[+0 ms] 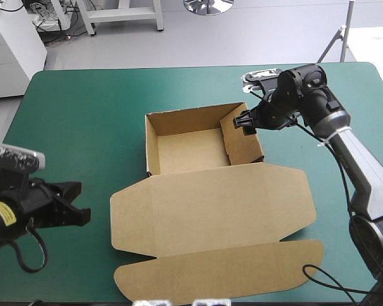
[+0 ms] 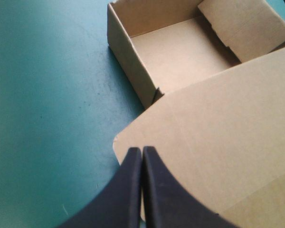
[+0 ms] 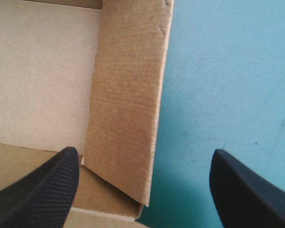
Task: Fold the box
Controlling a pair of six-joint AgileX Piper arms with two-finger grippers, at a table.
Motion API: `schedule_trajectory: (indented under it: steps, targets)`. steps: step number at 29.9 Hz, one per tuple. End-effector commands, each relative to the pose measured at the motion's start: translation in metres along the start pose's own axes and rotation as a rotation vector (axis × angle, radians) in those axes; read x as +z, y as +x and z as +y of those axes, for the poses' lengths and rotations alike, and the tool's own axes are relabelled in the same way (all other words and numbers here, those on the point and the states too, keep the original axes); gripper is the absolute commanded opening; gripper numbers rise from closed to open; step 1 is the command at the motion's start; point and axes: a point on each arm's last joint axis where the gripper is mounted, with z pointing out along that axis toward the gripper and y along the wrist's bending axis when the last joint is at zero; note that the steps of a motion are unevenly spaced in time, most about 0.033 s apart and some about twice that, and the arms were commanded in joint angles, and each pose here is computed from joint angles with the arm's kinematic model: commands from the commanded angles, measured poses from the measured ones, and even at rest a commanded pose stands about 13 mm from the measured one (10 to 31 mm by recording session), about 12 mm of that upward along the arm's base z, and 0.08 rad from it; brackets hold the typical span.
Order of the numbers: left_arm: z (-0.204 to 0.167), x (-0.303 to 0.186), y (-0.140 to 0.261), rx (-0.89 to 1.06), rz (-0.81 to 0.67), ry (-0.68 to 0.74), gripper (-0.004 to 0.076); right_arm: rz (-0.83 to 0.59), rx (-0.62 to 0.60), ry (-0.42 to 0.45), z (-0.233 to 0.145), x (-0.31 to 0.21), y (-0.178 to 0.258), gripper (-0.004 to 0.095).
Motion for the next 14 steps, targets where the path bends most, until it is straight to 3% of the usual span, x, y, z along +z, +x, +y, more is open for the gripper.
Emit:
schedule_trajectory:
  steps: [1,14]
  targets:
    - [0.001,-0.003,0.022,-0.004,-0.1,0.024,-0.001,-0.052,-0.011,0.004,-0.001,-0.006,-0.006,0.0702]
    - [0.012,0.02,0.115,-0.012,-0.195,0.03,-0.001,0.187,-0.023,0.02,-0.004,0.078,-0.003,0.0702]
